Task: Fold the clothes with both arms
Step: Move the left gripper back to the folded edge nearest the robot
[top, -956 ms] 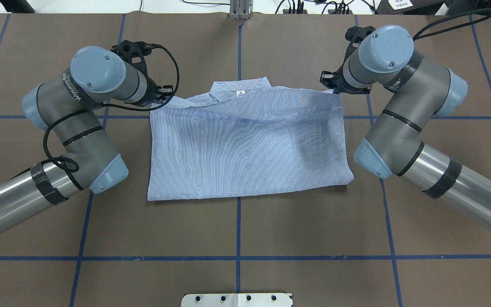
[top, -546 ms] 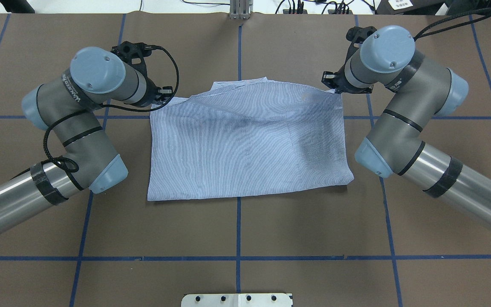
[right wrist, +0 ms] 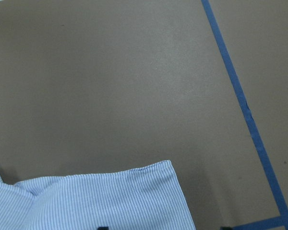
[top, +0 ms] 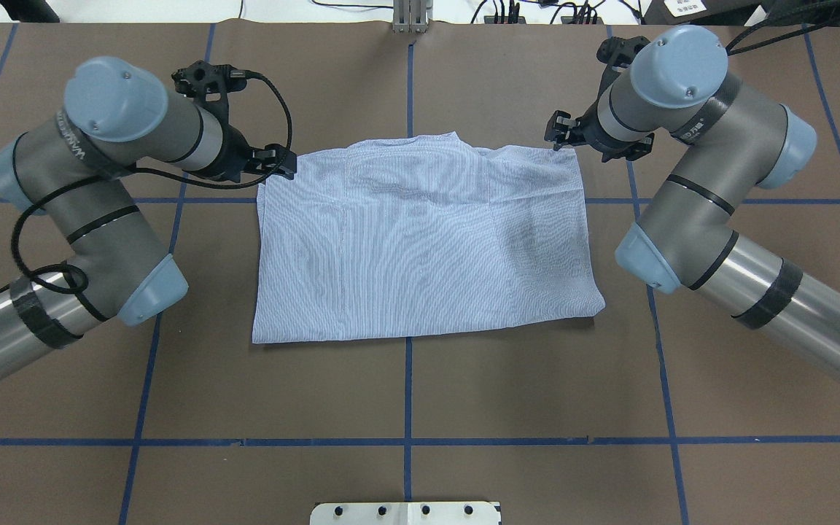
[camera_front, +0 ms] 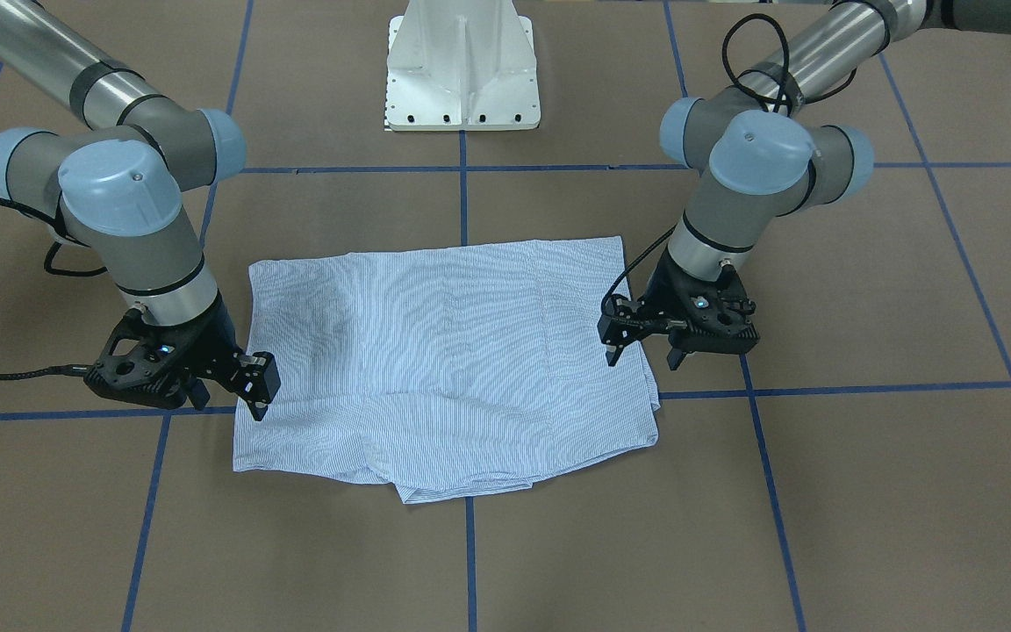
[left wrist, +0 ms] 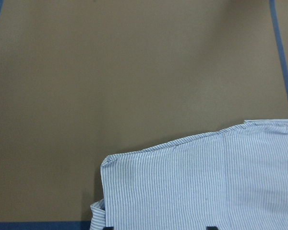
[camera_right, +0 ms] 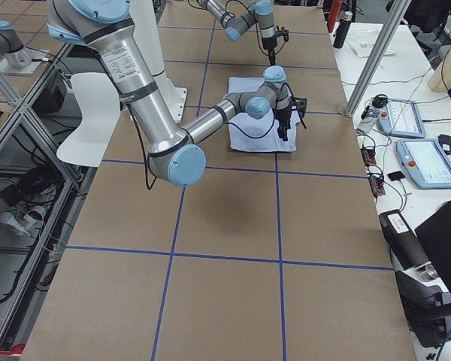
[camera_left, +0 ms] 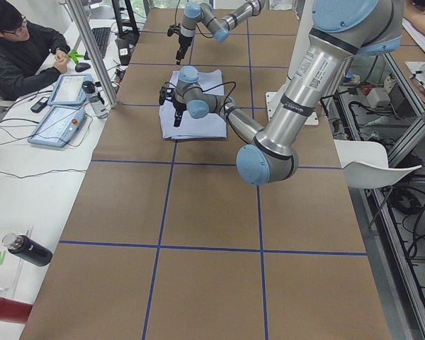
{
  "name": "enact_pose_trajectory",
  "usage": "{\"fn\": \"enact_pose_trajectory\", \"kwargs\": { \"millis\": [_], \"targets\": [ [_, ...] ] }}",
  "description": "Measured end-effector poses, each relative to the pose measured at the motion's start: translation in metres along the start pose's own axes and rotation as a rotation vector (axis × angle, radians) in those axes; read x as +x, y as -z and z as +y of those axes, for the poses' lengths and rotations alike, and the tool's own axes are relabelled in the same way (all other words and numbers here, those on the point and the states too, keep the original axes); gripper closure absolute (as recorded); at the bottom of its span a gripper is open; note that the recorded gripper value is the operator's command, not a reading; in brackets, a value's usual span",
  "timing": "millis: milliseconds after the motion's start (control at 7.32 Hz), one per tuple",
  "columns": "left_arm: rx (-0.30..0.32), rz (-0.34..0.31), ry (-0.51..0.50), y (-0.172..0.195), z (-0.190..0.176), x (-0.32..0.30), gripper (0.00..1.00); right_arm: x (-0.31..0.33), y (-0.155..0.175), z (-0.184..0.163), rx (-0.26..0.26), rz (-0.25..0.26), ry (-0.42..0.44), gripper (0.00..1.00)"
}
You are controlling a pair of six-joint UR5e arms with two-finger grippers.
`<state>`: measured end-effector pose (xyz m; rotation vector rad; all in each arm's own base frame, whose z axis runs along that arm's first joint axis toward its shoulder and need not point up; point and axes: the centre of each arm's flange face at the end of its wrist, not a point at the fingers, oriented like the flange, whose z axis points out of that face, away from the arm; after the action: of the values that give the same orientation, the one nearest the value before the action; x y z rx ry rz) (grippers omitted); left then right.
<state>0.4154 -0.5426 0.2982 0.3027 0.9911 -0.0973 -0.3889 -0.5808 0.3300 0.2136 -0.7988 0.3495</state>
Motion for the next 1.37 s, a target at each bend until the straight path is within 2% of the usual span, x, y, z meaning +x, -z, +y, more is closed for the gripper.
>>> {"fn": "enact_pose_trajectory", "kwargs": {
  "millis": [273, 546, 819, 1229, 1365],
  "targets": [
    [-0.017, 0.057, 0.003, 0.010, 0.031, -0.015, 0.00, 0.009, 0.007, 0.005, -0.008, -0.012, 0.031, 0.00],
    [-0.042, 0.170, 0.035, -0.006, 0.096, -0.046, 0.00, 0.013, 0.013, 0.008, -0.006, -0.021, 0.039, 0.00],
    [-0.083, 0.215, 0.061, -0.021, 0.144, -0.047, 0.01, 0.012, 0.014, 0.009, -0.006, -0.023, 0.041, 0.00],
    [-0.106, 0.217, 0.090, -0.035, 0.174, -0.035, 0.42, 0.012, 0.014, 0.011, -0.006, -0.024, 0.041, 0.00],
    [-0.113, 0.217, 0.092, -0.037, 0.179, -0.033, 0.43, 0.011, 0.014, 0.012, -0.006, -0.024, 0.040, 0.00]
  ]
}}
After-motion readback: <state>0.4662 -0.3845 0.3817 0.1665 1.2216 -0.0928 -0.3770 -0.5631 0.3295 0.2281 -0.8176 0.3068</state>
